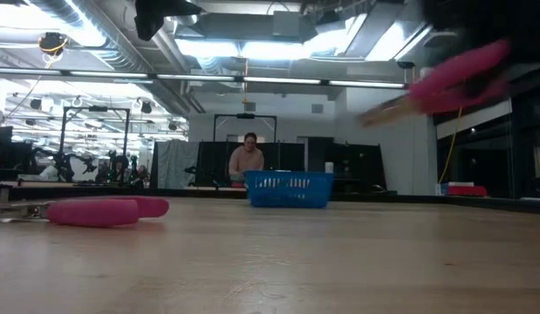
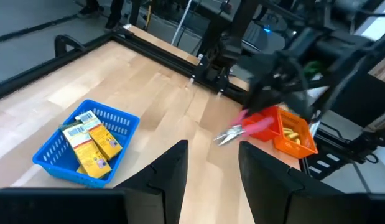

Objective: Pick & Place School Supplies
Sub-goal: Put the pink hole puncher into the red bin

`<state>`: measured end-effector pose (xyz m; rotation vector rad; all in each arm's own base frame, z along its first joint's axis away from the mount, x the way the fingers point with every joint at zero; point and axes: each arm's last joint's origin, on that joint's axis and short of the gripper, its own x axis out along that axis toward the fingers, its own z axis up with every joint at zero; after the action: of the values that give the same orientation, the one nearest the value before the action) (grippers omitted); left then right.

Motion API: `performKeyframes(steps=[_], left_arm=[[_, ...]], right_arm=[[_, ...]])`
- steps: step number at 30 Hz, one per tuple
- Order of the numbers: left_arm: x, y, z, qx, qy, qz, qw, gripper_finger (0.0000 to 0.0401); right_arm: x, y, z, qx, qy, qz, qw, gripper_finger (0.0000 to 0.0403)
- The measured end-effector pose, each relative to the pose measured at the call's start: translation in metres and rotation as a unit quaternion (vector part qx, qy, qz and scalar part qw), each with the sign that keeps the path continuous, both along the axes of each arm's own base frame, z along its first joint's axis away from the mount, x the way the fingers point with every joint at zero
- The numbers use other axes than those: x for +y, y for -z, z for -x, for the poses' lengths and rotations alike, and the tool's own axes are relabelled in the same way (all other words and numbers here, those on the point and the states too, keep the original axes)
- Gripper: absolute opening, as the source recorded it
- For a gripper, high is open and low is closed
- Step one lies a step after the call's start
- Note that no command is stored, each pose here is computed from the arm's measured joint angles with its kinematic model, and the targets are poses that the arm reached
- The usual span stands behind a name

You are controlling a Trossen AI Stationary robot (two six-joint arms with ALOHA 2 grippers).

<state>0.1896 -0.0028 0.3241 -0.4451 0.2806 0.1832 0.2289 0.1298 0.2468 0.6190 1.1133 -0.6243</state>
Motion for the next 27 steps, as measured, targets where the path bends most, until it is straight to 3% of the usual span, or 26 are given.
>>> performKeyframes(steps=[4, 13, 18, 27], left_arm=[[0.001, 0.0, 0.0, 0.001, -0.007, -0.009, 1.0, 0.0139], [0.001, 0.0, 0.0, 0.003, -0.008, -0.014, 1.0, 0.0139], [0.001, 0.0, 0.0, 0.003, -0.012, -0.017, 1.0, 0.0139], [0.002, 0.0, 0.0, 0.003, -0.031, -0.009, 0.999, 0.0139]], right_arm=[[0.028, -0.013, 0.048, 0.05, 0.015, -0.061, 0.997, 0.0027], [0.076, -0.015, 0.138, 0.17, 0.058, -0.097, 0.979, 0.0027], [0.082, -0.01, 0.152, 0.2, 0.04, -0.078, 0.976, 0.0027], [0.079, 0.018, 0.153, 0.187, 0.028, -0.066, 0.98, 0.0029]])
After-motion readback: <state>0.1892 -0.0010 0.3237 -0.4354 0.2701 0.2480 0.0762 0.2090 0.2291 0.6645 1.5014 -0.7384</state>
